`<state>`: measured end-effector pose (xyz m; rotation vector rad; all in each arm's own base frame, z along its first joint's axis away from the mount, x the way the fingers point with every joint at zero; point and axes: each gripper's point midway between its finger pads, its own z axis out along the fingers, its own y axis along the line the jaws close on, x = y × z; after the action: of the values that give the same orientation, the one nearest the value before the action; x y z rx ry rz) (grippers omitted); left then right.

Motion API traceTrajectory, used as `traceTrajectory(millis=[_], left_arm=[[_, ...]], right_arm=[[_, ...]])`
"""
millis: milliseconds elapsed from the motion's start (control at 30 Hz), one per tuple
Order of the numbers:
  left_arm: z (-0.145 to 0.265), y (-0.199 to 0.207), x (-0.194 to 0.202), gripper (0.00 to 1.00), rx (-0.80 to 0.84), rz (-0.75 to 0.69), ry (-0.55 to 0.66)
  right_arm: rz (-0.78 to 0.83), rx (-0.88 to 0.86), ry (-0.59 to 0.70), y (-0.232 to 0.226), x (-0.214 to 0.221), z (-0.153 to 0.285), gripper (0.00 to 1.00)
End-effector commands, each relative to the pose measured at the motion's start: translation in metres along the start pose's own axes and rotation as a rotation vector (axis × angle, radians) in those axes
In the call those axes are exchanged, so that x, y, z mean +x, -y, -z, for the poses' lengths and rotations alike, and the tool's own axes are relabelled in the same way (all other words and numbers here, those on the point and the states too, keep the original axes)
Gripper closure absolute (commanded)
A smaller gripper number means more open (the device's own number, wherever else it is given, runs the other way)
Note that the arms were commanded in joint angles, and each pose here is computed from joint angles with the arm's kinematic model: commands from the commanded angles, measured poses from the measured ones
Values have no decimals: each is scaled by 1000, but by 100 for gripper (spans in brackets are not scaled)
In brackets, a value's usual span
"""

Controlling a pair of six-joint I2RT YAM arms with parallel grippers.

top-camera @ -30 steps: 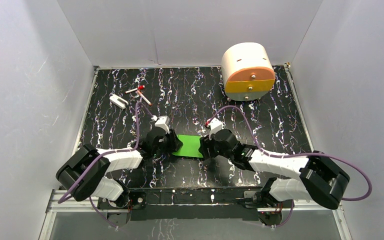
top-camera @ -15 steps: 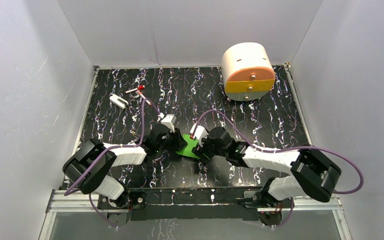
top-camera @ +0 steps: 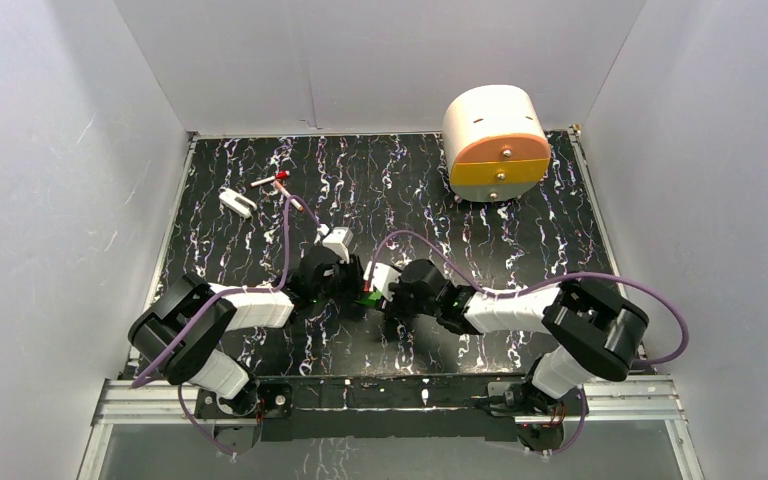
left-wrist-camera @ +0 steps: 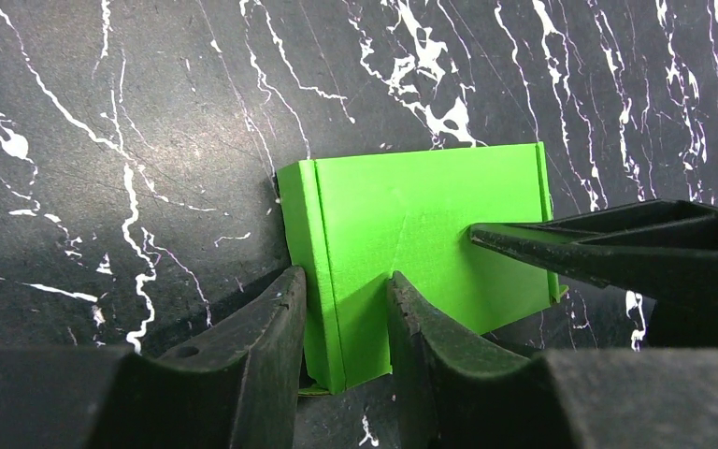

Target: Fold the paper box

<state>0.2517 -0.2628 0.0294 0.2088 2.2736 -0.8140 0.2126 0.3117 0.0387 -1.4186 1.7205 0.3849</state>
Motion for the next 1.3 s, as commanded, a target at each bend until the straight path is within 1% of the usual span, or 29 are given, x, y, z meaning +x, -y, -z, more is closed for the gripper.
traceTrajectory(millis=[0, 100, 233, 267, 367, 433, 500, 533, 667, 733, 800, 867, 1000, 1133, 1267], left_arm=[[12, -15, 59, 68, -28, -10, -221], [13, -14, 60, 68, -17, -16, -226], [14, -10, 60, 69, 4, -19, -232], [15, -10, 61, 69, 4, -20, -234], [16, -12, 58, 69, -7, -26, -225], [17, -13, 56, 69, -17, -27, -216], [19, -14, 52, 69, -28, -27, -200], [20, -15, 50, 69, -35, -24, -193], [22, -22, 39, 68, -65, 0, -158], [23, -24, 33, 67, -72, 14, -144], [22, -25, 27, 66, -75, 25, -138], [21, -26, 21, 66, -79, 34, -138], [18, -28, 12, 65, -72, 58, -145], [15, -31, 10, 64, -58, 90, -162], [12, -32, 14, 64, -44, 106, -188]], right_arm=[[75, 67, -55, 4, 9, -12, 49], [158, 106, -99, 1, 13, -16, 56], [253, 197, -170, 3, 16, -19, 78], [261, 209, -175, 3, 16, -19, 82], [260, 209, -163, 2, 10, -19, 88], [247, 194, -141, 0, 3, -17, 89], [226, 185, -116, 0, -6, -14, 86], [215, 180, -106, -1, -10, -11, 83], [180, 143, -64, -6, -23, 1, 65], [175, 121, -53, -8, -26, 8, 55], [182, 115, -53, -8, -28, 15, 45], [202, 107, -64, -7, -29, 20, 38], [235, 94, -86, -7, -28, 26, 33], [279, 83, -71, -13, -29, 26, 26], [342, 104, -64, -21, -29, 21, 24]])
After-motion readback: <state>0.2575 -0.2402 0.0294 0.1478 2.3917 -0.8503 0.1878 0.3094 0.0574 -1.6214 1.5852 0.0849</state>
